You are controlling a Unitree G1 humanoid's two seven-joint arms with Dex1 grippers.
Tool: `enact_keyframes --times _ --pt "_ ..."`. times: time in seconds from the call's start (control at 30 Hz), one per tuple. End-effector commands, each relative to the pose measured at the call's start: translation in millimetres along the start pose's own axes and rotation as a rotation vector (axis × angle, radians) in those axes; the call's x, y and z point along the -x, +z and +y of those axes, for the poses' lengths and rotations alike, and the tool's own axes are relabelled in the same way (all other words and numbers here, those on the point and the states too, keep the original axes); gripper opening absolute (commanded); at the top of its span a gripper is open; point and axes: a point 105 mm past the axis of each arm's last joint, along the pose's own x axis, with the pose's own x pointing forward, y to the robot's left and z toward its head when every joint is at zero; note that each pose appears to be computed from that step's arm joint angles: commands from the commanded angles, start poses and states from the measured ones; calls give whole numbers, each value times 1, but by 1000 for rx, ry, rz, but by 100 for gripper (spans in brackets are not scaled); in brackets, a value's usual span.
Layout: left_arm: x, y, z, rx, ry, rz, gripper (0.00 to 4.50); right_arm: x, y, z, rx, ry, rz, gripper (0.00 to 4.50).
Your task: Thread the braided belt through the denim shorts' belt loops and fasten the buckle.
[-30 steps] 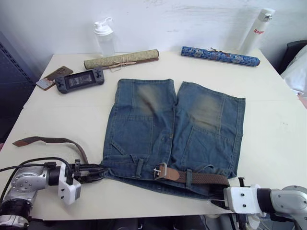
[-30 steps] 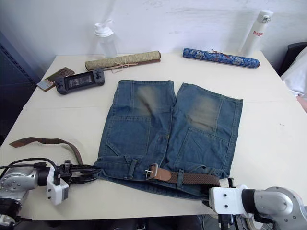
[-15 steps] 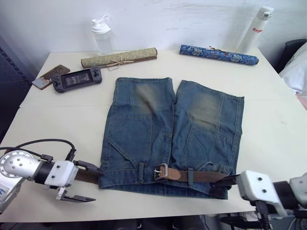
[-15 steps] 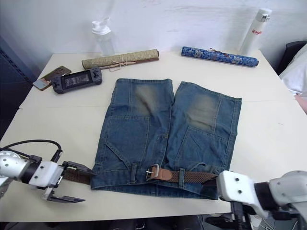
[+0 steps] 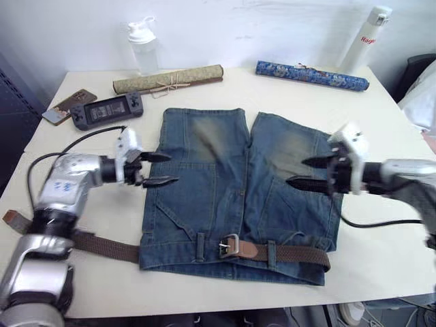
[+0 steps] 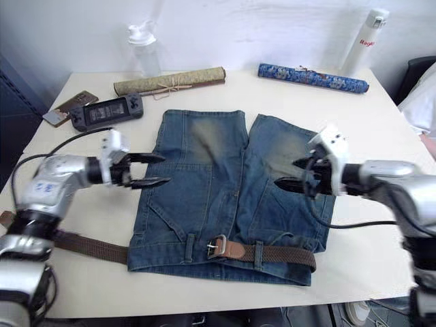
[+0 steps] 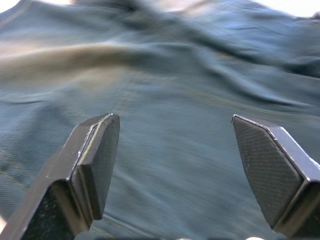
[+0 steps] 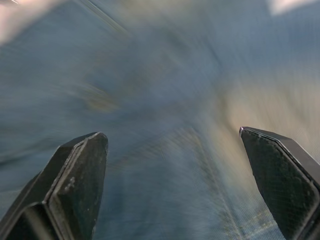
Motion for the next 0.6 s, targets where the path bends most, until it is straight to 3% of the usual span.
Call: enact_keyframes --times 0.03,0.17,0.27,0.37,0.6 --pt "-13 -22 4 8 -1 105 393 -9 -11 -22 22 -81 61 446" --pt "-28 -52 1 15 -24 220 393 -17 -38 -31 -31 -66 171 446" --pt "-32 -63 -3 -5 -58 278 393 -18 -44 -29 -49 -31 196 446" --pt "-30 -73 -7 -27 -89 325 301 -19 -49 -27 -19 -19 223 355" --pt "-27 -86 -11 -47 -101 359 12 -26 -48 -22 12 -6 230 25"
